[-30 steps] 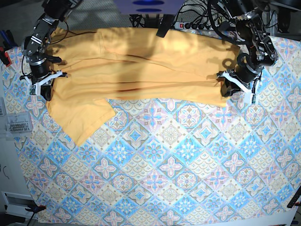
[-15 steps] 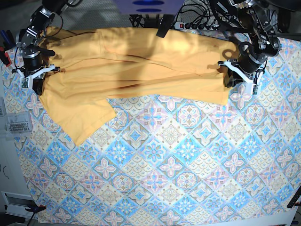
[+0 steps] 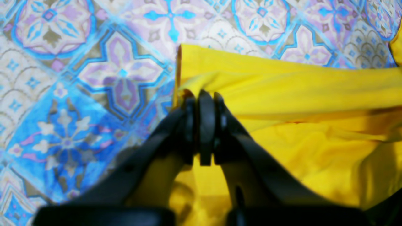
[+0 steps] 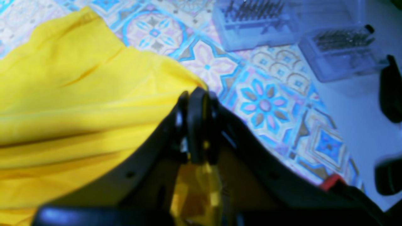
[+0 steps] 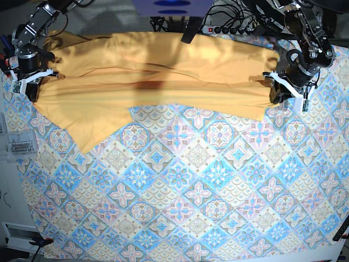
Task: Fold the T-shirt properly
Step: 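Pull both held shirt edges further toward the robot base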
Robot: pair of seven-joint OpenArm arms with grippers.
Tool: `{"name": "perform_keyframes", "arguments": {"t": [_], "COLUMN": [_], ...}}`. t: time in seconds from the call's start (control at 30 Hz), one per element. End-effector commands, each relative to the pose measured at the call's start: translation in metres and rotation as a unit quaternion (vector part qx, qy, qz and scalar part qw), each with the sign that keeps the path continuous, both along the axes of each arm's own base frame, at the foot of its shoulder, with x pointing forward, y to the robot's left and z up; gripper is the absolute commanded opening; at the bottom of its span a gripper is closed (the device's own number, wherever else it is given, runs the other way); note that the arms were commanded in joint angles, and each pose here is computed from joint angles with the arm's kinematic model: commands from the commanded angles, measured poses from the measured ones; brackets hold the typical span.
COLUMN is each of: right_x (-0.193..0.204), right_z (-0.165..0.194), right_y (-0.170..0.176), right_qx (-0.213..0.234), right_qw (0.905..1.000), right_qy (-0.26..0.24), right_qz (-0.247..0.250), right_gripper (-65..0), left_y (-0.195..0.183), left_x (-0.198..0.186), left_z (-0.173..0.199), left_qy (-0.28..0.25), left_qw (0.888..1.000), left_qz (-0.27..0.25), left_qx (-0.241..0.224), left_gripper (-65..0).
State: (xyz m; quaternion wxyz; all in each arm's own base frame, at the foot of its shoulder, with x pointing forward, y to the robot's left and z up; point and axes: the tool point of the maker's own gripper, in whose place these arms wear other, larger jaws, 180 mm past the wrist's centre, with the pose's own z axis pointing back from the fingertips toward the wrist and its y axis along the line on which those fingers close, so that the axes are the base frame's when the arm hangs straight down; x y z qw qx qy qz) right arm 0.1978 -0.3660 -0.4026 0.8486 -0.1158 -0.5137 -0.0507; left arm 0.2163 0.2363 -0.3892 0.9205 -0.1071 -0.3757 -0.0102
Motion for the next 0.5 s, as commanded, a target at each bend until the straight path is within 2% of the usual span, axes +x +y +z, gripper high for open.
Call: {"name": "perform_keyframes", "arguments": {"t": [0.0, 0.47], "right_x": [0.001, -0.023], "right_z": [0.018, -0.004], "right_y": [-0.013, -0.001], "right_qx": [-0.020, -0.001], "right_qw": [0.9995, 0.9999], "right_qy": [-0.024, 0.007], "right_qz": [-0.009, -0.013], "right_gripper": [-65.0, -65.0], "left_y": [0.010, 0.016], "left_x": [0.008, 0.002], "left_z": [0.012, 0.010], "left_qy": [-0.023, -0.012], "left_qw": [1.000, 1.000], "left_qz": [0.008, 0.004], "left_qx": [0.008, 0.022], "left_gripper": [-65.0, -65.0]}}
